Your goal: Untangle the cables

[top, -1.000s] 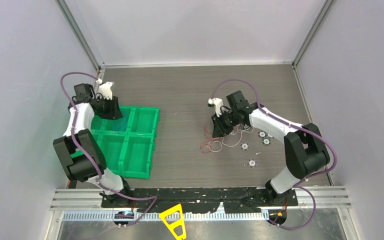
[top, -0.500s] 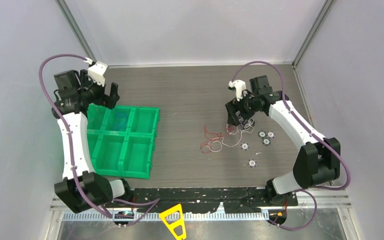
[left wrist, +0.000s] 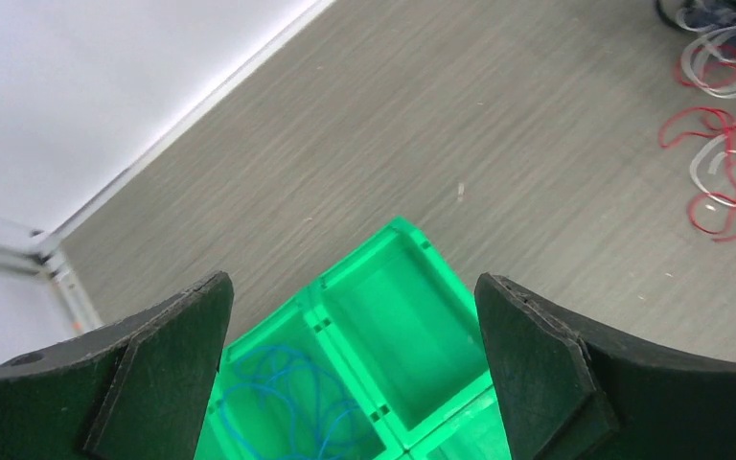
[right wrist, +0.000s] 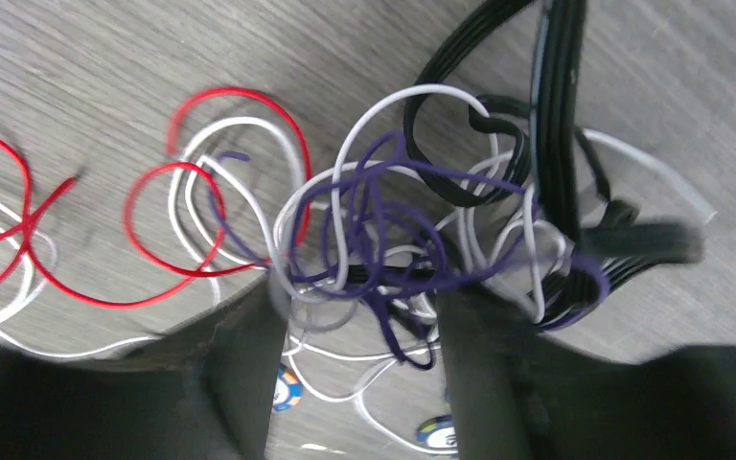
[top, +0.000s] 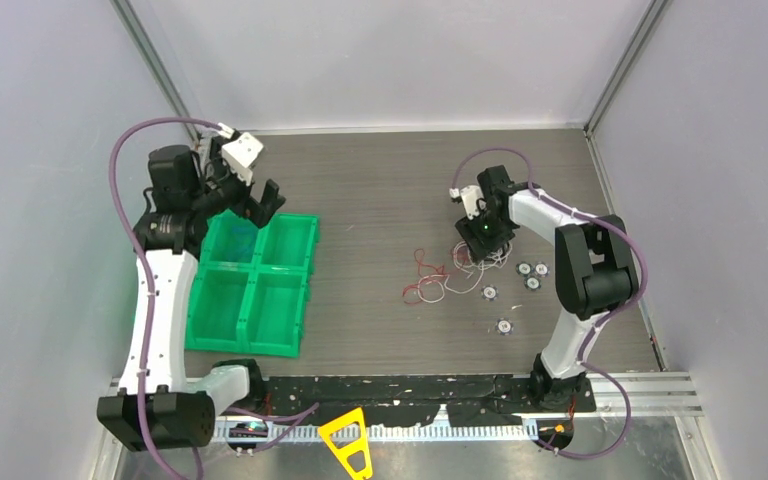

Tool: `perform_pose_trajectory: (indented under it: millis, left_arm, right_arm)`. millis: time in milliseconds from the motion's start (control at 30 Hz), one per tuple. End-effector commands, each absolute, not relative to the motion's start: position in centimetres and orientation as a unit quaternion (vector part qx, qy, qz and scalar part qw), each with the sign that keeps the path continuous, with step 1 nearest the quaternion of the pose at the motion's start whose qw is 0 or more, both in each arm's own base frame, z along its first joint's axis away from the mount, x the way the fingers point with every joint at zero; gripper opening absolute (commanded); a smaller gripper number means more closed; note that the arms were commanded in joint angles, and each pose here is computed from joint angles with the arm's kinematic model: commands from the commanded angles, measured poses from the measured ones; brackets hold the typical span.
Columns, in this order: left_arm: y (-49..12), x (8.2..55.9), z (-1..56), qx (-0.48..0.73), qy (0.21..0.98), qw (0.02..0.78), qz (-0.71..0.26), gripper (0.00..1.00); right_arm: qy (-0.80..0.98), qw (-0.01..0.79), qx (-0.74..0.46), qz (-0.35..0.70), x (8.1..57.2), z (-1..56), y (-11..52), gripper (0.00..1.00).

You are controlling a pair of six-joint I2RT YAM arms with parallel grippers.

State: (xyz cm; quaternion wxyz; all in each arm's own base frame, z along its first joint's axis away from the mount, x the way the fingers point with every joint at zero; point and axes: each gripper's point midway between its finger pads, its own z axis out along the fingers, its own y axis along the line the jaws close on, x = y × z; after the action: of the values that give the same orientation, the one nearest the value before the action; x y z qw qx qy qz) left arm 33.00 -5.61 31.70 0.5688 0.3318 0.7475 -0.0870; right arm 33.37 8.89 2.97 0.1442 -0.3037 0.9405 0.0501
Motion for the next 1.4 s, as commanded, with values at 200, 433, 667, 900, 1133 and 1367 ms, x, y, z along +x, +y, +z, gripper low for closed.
perform_pose_trajectory:
  millis: [200,433,667,900,1133,1367]
  left_arm:
    - [-17.4,27.1,26.0,0.455,0.721,0.452,-0.264,0.99]
    - [-24.8,23.7,22.7,0.524,0.672,0.411,-0.324,0.95]
    - [-28.6,23.6,22.4,0.578,0.626,0.4,-0.338,0.93]
    - [-31.1,24.8,27.3,0.577,0.566,0.493,-0.322,0.78]
    - [-32.9,25.8,28.0,0.627,0.515,0.519,-0.27,0.55]
    - [-34.8,26.6,26.1,0.638,0.525,0.489,-0.28,0.43]
  right_arm:
    - [0.908,0.209,-0.286,0.224,34.2,7.7,15.6,0.06]
    - [0.859,0.285,-0.277,0.323,32.0,15.5,18.7,0.05]
    - [0.821,0.274,-0.305,0.397,29.0,18.4,20.5,0.05]
    - [0.769,0.306,-0.37,0.421,26.1,22.1,21.9,0.05]
    - [0.754,0.298,-0.41,0.418,24.5,22.6,22.7,0.05]
    - [0.747,0.304,-0.413,0.423,24.2,23.6,23.2,0.05]
